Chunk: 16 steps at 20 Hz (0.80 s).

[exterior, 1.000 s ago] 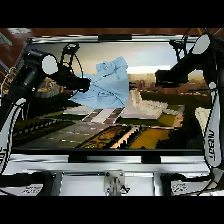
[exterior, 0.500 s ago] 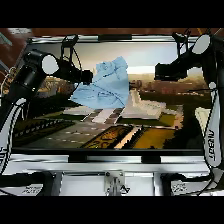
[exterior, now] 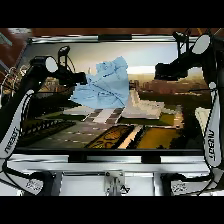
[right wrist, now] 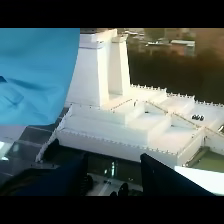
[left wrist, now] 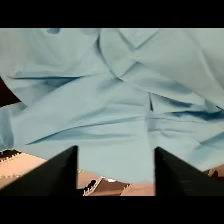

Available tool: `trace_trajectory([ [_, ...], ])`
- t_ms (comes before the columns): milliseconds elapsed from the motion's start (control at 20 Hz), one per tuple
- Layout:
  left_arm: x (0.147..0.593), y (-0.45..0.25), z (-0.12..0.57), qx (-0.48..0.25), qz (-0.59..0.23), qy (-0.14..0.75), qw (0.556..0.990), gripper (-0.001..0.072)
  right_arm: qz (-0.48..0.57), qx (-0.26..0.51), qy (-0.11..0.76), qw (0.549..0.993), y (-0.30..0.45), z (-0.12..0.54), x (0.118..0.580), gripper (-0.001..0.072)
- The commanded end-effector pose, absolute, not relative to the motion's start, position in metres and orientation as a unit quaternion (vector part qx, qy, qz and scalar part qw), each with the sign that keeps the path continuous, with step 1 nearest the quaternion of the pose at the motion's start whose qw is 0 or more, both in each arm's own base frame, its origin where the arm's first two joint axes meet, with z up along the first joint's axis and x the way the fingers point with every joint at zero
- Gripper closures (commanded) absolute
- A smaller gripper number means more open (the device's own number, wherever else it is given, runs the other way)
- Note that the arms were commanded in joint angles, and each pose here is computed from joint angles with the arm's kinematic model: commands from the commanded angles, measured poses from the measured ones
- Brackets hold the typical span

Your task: Fold the shirts.

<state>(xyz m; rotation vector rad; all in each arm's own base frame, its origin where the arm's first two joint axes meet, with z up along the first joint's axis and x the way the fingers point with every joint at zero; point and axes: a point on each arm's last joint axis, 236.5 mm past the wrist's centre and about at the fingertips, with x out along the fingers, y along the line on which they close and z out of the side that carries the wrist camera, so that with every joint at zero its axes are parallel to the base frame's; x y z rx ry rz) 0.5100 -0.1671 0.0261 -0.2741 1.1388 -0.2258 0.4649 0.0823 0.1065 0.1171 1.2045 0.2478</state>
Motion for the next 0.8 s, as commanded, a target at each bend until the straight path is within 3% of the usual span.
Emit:
trace_trajectory([
  [0, 0.535, -0.131, -0.008, -0.242, -0.102, 0.547, 0.795, 0.0339, 0.118, 0.053, 0.582, 0.803, 0.083, 0.103, 0.455, 0.0258],
  [50, 0.538, -0.124, -0.014, -0.243, -0.107, 0.547, 0.794, 0.032, 0.118, 0.053, 0.582, 0.803, 0.083, 0.103, 0.455, 0.0258],
  [150, 0.539, -0.122, -0.026, -0.228, -0.127, 0.55, 0.793, -0.0013, 0.118, 0.054, 0.577, 0.807, 0.083, 0.103, 0.459, 0.0258],
  [350, 0.547, -0.174, -0.022, -0.266, -0.202, 0.523, 0.784, -0.0013, 0.114, 0.059, 0.583, 0.802, 0.083, 0.093, 0.463, 0.0258],
  [750, 0.574, -0.217, -0.031, -0.261, -0.207, 0.464, 0.821, -0.0007, 0.111, 0.063, 0.597, 0.792, 0.083, 0.079, 0.465, 0.0258],
])
